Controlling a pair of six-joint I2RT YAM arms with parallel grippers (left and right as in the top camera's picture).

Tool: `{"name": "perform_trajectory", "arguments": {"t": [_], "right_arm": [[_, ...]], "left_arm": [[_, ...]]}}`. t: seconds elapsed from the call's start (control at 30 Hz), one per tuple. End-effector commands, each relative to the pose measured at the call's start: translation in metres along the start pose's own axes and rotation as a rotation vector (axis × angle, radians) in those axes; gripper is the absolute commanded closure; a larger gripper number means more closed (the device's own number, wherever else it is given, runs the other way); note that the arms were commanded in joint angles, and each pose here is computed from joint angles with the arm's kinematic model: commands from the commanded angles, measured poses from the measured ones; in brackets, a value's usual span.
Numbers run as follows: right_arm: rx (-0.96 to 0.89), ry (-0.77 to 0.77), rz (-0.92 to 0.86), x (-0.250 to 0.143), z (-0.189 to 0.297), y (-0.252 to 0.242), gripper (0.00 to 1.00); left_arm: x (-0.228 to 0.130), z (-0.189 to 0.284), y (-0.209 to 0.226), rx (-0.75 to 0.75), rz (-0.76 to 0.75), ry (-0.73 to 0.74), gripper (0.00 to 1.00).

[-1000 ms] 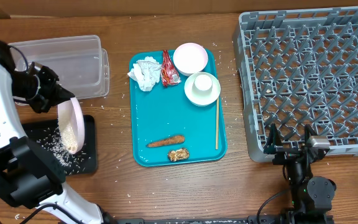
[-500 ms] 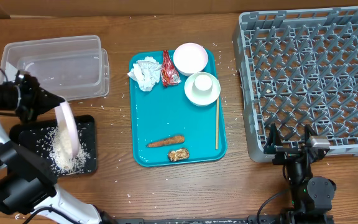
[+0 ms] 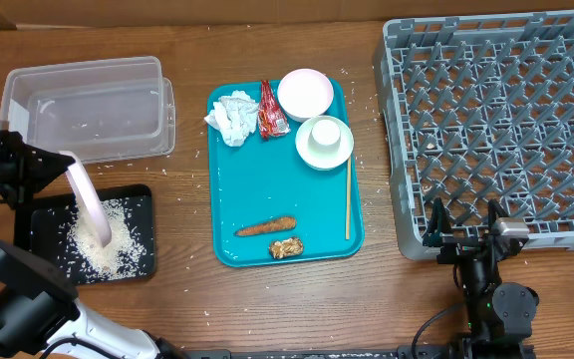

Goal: Sort waste into correct bins and load items into the dishwasher
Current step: 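Tilt the plate with the left gripper to pour rice onto the black tray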

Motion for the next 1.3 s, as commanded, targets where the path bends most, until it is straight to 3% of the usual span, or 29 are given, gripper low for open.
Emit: {"name": "perform_trajectory", "arguments": {"t": [0.0, 0.47, 0.57, 1.17, 1.27], "right_arm": [[-0.004, -0.004, 0.007, -0.002, 0.000, 0.000, 0.00], [-0.004, -0.004, 0.007, -0.002, 0.000, 0.000, 0.00], [-0.004, -0.004, 0.007, -0.002, 0.000, 0.000, 0.00], [-0.004, -0.004, 0.007, -0.002, 0.000, 0.000, 0.00], [-0.004, -0.004, 0.007, -0.002, 0.000, 0.000, 0.00]], "left_arm": [[0.003, 0.011, -0.008, -0.069, -0.035, -0.024, 0.96], [0.011, 0.024, -0.007, -0.134, 0.042, -0.057, 0.96], [0.003, 0.024, -0.016, -0.205, 0.050, -0.034, 0.95], [0.002, 0.027, -0.003, -0.163, 0.073, -0.050, 0.96], [-0.001, 0.028, -0.013, -0.244, 0.079, -0.034, 0.96]]}}
Point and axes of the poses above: each gripper's point midway between its finger pads, its own z axis back along the fingers, its own y axis along the line the jaws close on, x = y × z, the point moved 2 cm from there along z, back along the fingers, and after that the axes turned 5 degrees about z, right-handed, at the moved point
